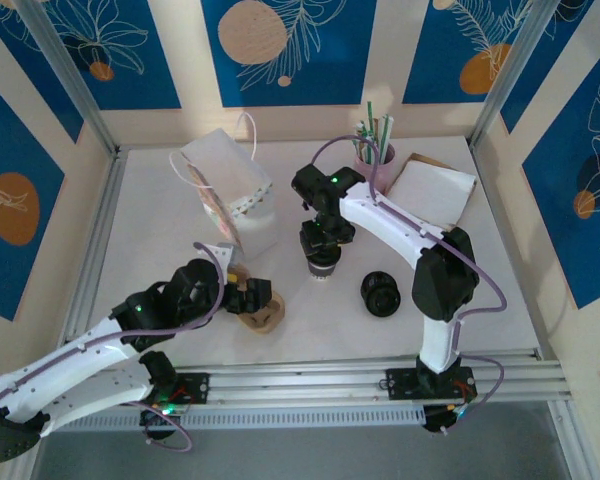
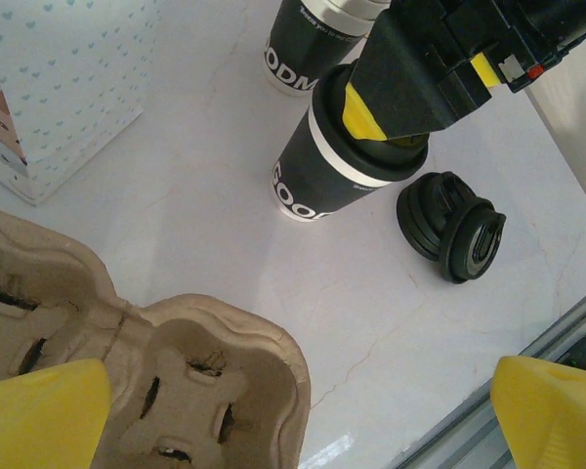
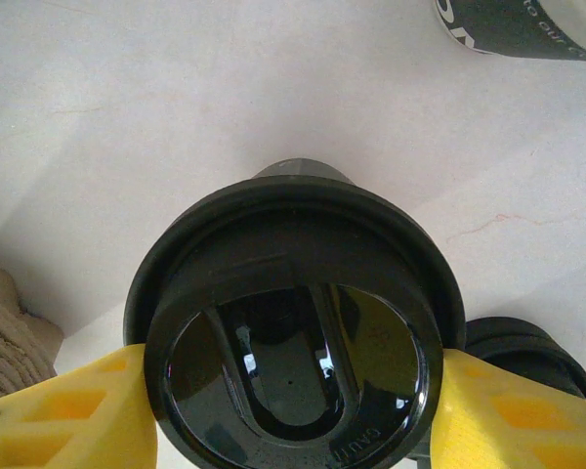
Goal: Pack the takeout coffee
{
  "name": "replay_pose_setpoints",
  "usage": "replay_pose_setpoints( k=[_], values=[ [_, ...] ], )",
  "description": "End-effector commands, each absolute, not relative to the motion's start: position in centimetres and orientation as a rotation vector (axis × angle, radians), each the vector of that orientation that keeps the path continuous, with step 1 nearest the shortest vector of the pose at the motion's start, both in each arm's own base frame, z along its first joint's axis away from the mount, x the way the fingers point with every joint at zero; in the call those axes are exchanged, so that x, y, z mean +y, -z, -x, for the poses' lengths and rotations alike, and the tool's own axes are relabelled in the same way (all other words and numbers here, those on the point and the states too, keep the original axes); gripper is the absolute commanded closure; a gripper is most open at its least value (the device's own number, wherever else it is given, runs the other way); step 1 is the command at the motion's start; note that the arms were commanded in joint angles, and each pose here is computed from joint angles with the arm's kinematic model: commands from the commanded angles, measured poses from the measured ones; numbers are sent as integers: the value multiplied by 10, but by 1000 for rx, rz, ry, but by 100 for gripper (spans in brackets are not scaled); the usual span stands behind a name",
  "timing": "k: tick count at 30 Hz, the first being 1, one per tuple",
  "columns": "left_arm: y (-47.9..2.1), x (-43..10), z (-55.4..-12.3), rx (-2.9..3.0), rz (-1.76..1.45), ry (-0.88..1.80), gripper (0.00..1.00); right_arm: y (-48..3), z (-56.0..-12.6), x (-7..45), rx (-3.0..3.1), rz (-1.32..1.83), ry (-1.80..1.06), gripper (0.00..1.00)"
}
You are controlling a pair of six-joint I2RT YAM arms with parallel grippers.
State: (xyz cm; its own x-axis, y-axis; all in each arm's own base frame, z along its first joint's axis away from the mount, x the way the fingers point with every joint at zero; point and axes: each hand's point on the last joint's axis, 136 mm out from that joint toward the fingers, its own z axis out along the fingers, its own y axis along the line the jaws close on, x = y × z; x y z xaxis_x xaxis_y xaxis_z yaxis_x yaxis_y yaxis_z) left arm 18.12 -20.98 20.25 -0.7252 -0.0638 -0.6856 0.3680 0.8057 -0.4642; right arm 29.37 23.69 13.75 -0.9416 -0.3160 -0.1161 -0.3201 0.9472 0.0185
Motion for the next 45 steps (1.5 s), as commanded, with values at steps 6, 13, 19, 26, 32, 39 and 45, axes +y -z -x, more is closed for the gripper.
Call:
replay_pose_setpoints(
  k=[6,13,19,26,32,39,45],
  values=[
    [-202,-211,-183,2261,-229,779,0,-125,-275,233,3042,493,-18,41],
    [-201,-210,-183,2263,-223,781,0,-118,-271,228,3057,495,31,41],
    [-201,-211,-183,2263,-223,785,0,-112,-268,225,3089,498,62,41],
    [-201,-210,-183,2264,-221,787,0,-102,-268,226,3123,503,70,41],
    [-201,-210,-183,2264,-221,786,0,-91,-260,224,3169,525,104,41],
    [-201,-210,-182,2261,-219,791,0,-106,-243,233,3171,601,50,41],
    [-203,-210,-181,2256,-216,804,0,-124,-233,233,3160,621,18,40]
  ],
)
